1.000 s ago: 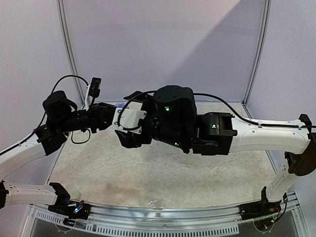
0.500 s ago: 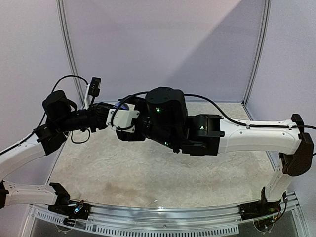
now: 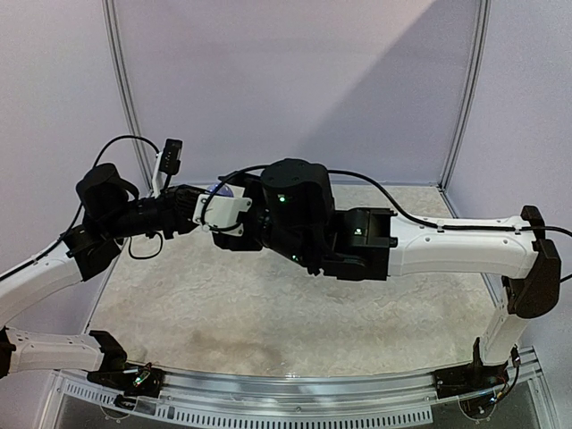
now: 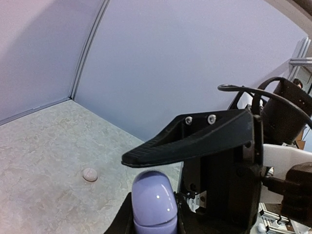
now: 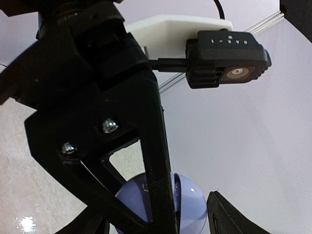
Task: Insert the wireless bluetooth earbuds into the charging case
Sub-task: Pass from the left arm to the right
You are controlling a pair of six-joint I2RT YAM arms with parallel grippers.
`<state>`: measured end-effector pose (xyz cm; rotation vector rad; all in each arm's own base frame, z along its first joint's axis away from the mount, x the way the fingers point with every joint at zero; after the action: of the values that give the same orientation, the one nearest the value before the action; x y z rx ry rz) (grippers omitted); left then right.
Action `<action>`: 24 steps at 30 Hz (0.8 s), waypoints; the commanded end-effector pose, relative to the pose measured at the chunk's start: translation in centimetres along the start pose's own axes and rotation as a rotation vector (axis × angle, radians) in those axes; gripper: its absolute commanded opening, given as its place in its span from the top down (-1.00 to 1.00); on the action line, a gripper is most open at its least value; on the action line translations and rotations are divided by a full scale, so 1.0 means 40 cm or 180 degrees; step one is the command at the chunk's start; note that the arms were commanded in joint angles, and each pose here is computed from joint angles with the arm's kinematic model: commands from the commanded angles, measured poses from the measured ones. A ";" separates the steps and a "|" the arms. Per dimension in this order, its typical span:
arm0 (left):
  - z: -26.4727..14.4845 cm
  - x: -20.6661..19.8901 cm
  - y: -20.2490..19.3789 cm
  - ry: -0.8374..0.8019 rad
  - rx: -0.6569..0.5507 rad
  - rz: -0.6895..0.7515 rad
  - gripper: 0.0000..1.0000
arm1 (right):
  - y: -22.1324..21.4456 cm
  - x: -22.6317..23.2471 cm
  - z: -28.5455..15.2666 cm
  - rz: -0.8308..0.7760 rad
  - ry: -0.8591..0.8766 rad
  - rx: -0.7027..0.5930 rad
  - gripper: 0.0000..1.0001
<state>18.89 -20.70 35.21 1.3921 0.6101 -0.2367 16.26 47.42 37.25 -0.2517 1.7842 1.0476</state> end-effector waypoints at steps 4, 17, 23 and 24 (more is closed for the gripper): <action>-0.005 -0.012 0.016 -0.0046 -0.0053 0.0062 1.00 | -0.013 -0.015 0.026 -0.0018 -0.0197 0.0101 -0.19; 0.008 0.017 0.006 0.0092 -0.0002 -0.0051 1.00 | 0.025 -0.035 0.009 -0.0143 -0.0285 -0.0084 0.52; 0.006 0.032 0.001 0.0227 -0.0029 -0.0065 0.75 | 0.018 -0.023 0.008 -0.0071 -0.0241 -0.0071 0.67; 0.006 0.033 0.000 0.0241 -0.0035 -0.0061 0.63 | 0.016 -0.022 0.008 -0.0040 -0.0241 -0.0069 0.68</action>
<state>19.28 -20.69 35.32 1.3801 0.6220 -0.2106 16.91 47.55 36.98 -0.2753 1.7485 0.9749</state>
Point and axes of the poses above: each gripper's point midway between its finger pads, its own z axis out along the fingers, its own x axis along the line the jaws close on, y = z × x, the point moved 7 cm from there along -z, back along the fingers, and after that the axes turned 7 degrees about -z, right-handed, at the moved point
